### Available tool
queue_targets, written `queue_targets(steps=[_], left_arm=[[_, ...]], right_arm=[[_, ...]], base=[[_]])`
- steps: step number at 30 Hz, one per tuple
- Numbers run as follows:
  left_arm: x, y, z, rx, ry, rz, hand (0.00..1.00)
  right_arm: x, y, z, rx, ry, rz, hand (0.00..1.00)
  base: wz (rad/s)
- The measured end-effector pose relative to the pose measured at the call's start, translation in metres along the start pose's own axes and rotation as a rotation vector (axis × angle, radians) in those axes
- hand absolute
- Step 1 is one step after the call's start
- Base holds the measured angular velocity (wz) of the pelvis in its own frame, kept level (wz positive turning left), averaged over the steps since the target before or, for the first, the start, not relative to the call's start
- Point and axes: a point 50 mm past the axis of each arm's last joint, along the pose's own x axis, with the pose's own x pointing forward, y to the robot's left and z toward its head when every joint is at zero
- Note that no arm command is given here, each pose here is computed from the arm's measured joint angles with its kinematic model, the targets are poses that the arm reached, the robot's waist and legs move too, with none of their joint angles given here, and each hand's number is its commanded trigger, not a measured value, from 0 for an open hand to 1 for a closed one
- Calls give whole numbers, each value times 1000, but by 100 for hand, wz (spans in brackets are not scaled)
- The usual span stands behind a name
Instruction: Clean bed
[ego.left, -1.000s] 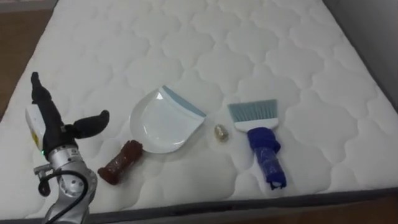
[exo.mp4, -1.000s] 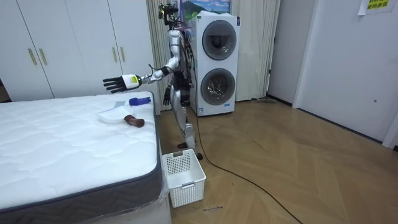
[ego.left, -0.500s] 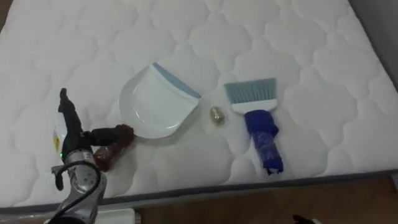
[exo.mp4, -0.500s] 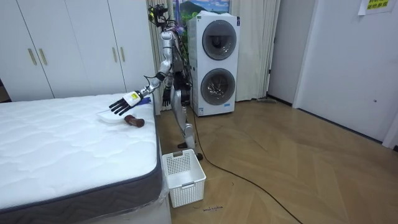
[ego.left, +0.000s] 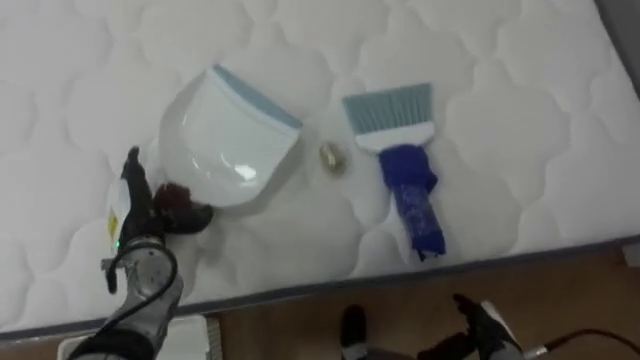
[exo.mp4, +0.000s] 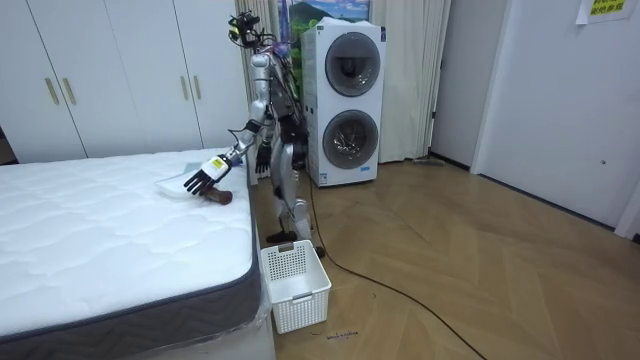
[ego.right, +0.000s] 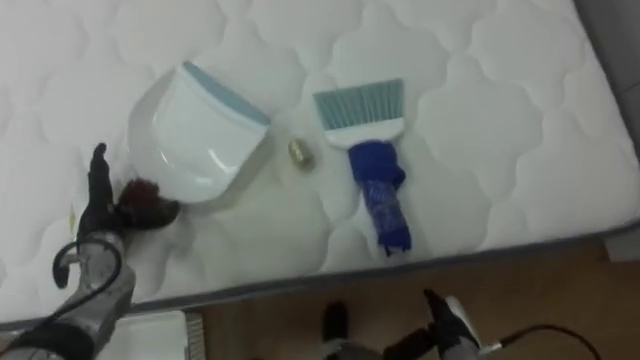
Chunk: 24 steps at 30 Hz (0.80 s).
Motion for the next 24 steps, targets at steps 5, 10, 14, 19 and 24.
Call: queue_targets(steps=[5,10,14,19,24], left_arm=[[0,-1,1,1,-3,-2,0],[-1,-2,1,20,-13,-9,0],[-3,-6,2,46,-30,-29,0],[-4,-6,1,57,-32,-16,0],[-3,-3,0,60,-34,8,0]], right_arm=[[0,-2,1,21,5,-7,0],[0,-4,-2,37,13,-14,0],[0,-4,-3,41,16,-14,0],[-1,-5,-8,50,28,-15,0],[-2,-5,-10,49,32,-12,0]], base=[[19],[0],[0],[-1],[0]])
